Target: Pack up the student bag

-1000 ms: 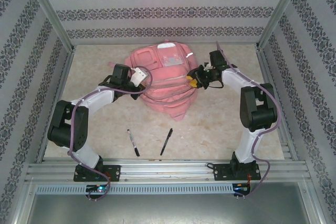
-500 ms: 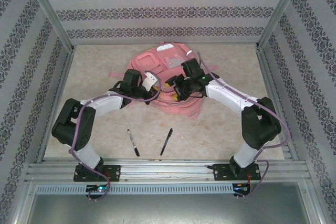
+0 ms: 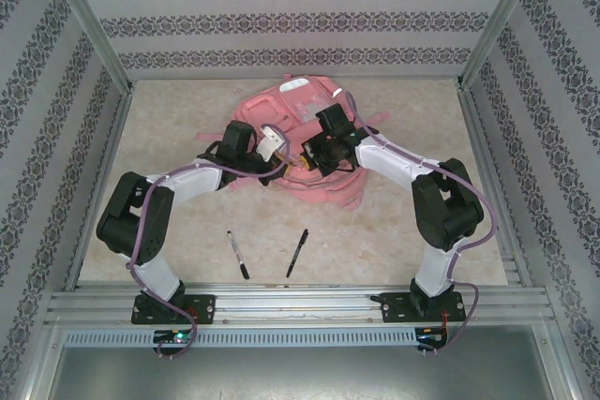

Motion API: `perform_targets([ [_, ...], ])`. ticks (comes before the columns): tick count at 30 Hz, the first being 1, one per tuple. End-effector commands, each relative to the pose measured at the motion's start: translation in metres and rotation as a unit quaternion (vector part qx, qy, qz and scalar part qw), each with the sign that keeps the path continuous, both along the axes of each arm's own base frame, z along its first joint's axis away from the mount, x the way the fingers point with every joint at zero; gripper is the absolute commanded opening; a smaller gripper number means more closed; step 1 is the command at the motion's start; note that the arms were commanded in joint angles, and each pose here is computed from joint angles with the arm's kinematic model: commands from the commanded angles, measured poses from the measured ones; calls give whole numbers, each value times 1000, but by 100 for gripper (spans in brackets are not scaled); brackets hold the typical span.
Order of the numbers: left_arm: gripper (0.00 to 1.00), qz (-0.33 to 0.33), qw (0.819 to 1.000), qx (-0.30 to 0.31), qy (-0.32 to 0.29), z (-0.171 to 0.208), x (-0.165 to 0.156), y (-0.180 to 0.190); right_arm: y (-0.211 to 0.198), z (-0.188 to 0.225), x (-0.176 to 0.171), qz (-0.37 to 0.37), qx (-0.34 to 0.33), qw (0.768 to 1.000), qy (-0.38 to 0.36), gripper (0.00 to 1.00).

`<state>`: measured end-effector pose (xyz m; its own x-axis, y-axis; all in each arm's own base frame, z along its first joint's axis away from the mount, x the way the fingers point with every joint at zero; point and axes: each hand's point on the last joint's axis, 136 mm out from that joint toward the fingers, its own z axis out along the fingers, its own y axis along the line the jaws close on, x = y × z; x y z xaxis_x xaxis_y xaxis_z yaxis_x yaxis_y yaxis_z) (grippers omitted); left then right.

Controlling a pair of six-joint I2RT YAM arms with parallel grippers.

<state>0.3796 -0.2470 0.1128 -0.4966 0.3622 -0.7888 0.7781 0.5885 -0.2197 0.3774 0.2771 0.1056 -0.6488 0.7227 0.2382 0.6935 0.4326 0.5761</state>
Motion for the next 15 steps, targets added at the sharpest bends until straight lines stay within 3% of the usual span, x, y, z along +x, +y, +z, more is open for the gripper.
perform_targets([
  [1, 0, 32, 994, 108, -19, -15, 18, 51, -21, -4, -4, 6, -24, 1000, -5, 0],
  [3, 0, 55, 985, 164, -21, -25, 29, 74, -27, -3, -7, 8, -24, 1000, -9, 0],
  [6, 0, 80, 977, 198, -24, -31, 45, 90, -26, -2, -11, 19, -16, 1000, -11, 0],
  [10, 0, 126, 969, 208, -37, -30, 68, 100, -23, -4, -14, 32, -12, 999, -12, 0],
  [11, 0, 129, 970, 200, -39, -28, 71, 99, -22, -4, -15, 35, -12, 999, -12, 5],
  [13, 2, 132, 972, 185, -53, -22, 74, 96, -20, -1, -14, 46, -15, 999, -22, 27],
  [15, 19, 141, 974, 161, -72, -10, 73, 93, -21, 5, -14, 61, -27, 997, -33, 46],
])
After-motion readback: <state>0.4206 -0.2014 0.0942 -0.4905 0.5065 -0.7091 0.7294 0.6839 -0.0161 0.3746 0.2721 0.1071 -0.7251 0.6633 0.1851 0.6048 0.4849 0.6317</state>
